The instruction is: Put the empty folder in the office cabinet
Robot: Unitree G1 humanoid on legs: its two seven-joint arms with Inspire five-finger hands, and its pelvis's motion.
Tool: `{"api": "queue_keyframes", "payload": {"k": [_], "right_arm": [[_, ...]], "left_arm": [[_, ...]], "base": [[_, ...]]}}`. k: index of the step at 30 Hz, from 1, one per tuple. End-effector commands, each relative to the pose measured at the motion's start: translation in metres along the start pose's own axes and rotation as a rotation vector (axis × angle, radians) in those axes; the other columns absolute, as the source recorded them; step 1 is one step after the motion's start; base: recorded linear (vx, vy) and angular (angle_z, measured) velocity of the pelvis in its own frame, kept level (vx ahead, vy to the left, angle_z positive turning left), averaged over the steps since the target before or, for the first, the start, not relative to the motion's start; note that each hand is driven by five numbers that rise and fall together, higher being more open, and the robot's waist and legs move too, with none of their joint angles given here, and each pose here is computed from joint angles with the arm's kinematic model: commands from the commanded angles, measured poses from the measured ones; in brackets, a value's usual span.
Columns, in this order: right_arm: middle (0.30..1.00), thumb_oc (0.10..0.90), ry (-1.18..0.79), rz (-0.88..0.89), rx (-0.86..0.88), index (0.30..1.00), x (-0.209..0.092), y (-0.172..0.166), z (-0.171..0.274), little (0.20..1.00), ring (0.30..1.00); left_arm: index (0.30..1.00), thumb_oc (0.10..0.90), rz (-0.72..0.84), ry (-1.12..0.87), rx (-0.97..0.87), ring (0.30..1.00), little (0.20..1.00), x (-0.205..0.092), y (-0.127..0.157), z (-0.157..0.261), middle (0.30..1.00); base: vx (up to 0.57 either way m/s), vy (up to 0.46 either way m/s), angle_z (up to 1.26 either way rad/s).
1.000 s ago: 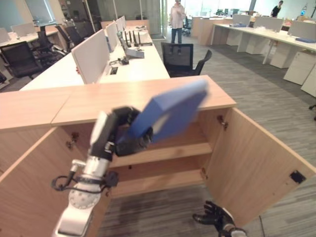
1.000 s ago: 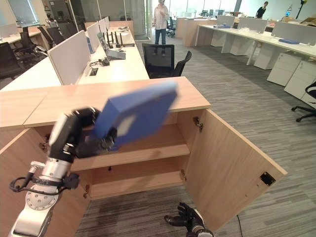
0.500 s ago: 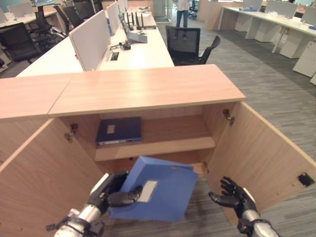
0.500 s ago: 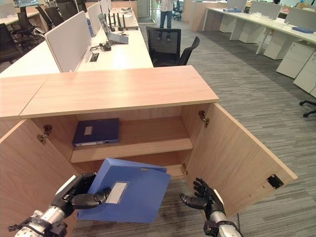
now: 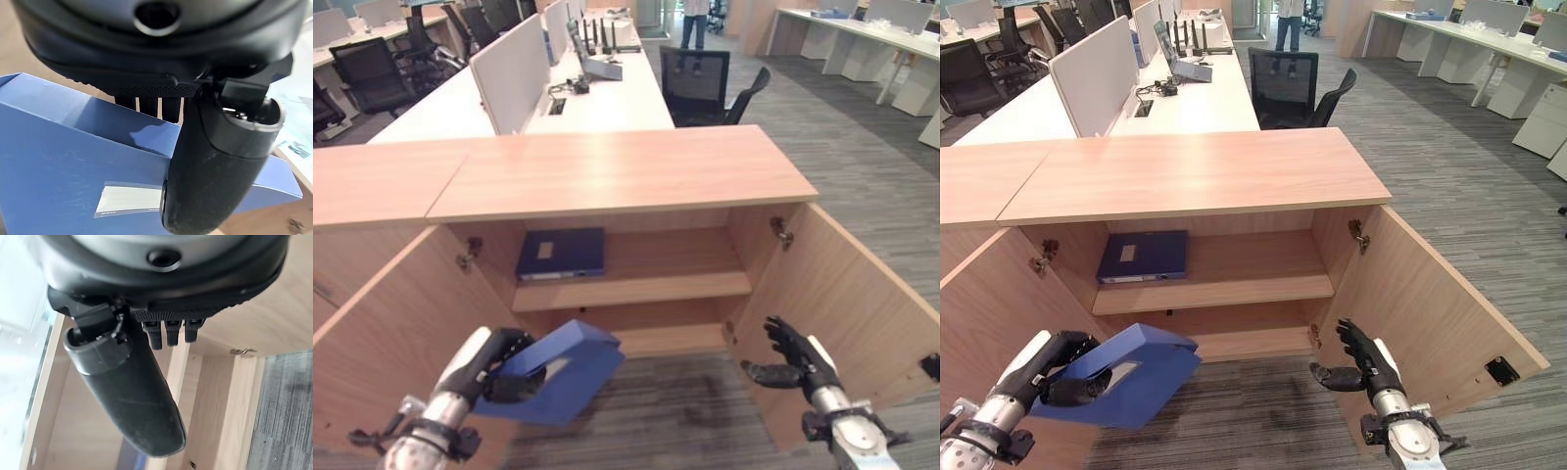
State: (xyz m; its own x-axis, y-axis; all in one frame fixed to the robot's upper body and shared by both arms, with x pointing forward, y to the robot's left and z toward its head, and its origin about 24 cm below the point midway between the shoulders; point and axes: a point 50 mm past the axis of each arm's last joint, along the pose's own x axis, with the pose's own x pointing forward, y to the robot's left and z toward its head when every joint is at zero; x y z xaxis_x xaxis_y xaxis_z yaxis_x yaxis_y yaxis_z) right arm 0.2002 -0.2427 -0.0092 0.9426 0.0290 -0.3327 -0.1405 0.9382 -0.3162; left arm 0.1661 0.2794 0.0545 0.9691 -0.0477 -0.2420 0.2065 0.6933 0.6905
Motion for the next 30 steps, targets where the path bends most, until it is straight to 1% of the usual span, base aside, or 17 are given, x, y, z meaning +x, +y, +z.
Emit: {"api": "queue_keyframes", "payload": {"k": [1,5,6,9,11,15,16,18,26,30], "right_arm": [[0.9,0.8,-0.324,0.012,-0.142,0.9,0.027,-0.008,0.078,0.9,0.9],[0.9,0.8,-0.378,0.085,-0.22,0.9,0.036,0.007,0.096,0.9,0.9],[0.9,0.8,-0.41,0.122,-0.252,0.9,0.04,0.016,0.105,0.9,0.9],[0.9,0.8,-0.435,0.14,-0.282,0.9,0.043,0.021,0.112,0.9,0.9],[0.9,0.8,-0.488,0.16,-0.321,0.9,0.046,0.03,0.126,0.9,0.9],[0.9,0.8,-0.53,0.164,-0.348,0.9,0.048,0.035,0.137,0.9,0.9],[0.9,0.8,-0.568,0.163,-0.386,0.9,0.049,0.037,0.146,0.9,0.9],[0.9,0.8,-0.62,0.181,-0.402,0.9,0.048,0.042,0.159,0.9,0.9],[0.9,0.8,-0.684,0.252,-0.429,0.9,0.046,0.059,0.172,0.9,0.9],[0.9,0.8,-0.666,0.326,-0.427,0.9,0.048,0.073,0.168,0.9,0.9]], "left_arm": [[0.3,0.4,0.142,-0.37,0.118,0.3,0.3,0.016,0.041,0.066,0.3],[0.3,0.4,0.111,-0.444,0.125,0.3,0.3,0.024,0.038,0.082,0.3],[0.3,0.4,0.094,-0.476,0.114,0.3,0.3,0.03,0.035,0.089,0.3],[0.3,0.4,0.074,-0.504,0.108,0.3,0.3,0.035,0.032,0.095,0.3],[0.3,0.4,0.038,-0.541,0.085,0.3,0.3,0.039,0.027,0.103,0.3],[0.3,0.4,-0.001,-0.566,0.062,0.3,0.3,0.042,0.023,0.108,0.3],[0.3,0.4,-0.028,-0.587,0.057,0.3,0.3,0.042,0.022,0.112,0.3],[0.3,0.4,-0.05,-0.616,0.072,0.3,0.3,0.041,0.02,0.118,0.3],[0.3,0.4,-0.076,-0.683,0.041,0.3,0.3,0.048,0.016,0.134,0.3],[0.3,0.4,-0.037,-0.754,0.019,0.3,0.3,0.051,0.019,0.149,0.3]], "base": [[0.0,0.0,0.0],[0.0,0.0,0.0],[0.0,0.0,0.0],[0.0,0.0,0.0],[0.0,0.0,0.0],[0.0,0.0,0.0],[0.0,0.0,0.0],[0.0,0.0,0.0],[0.0,-0.002,-0.01],[0.0,0.0,0.0]]}}
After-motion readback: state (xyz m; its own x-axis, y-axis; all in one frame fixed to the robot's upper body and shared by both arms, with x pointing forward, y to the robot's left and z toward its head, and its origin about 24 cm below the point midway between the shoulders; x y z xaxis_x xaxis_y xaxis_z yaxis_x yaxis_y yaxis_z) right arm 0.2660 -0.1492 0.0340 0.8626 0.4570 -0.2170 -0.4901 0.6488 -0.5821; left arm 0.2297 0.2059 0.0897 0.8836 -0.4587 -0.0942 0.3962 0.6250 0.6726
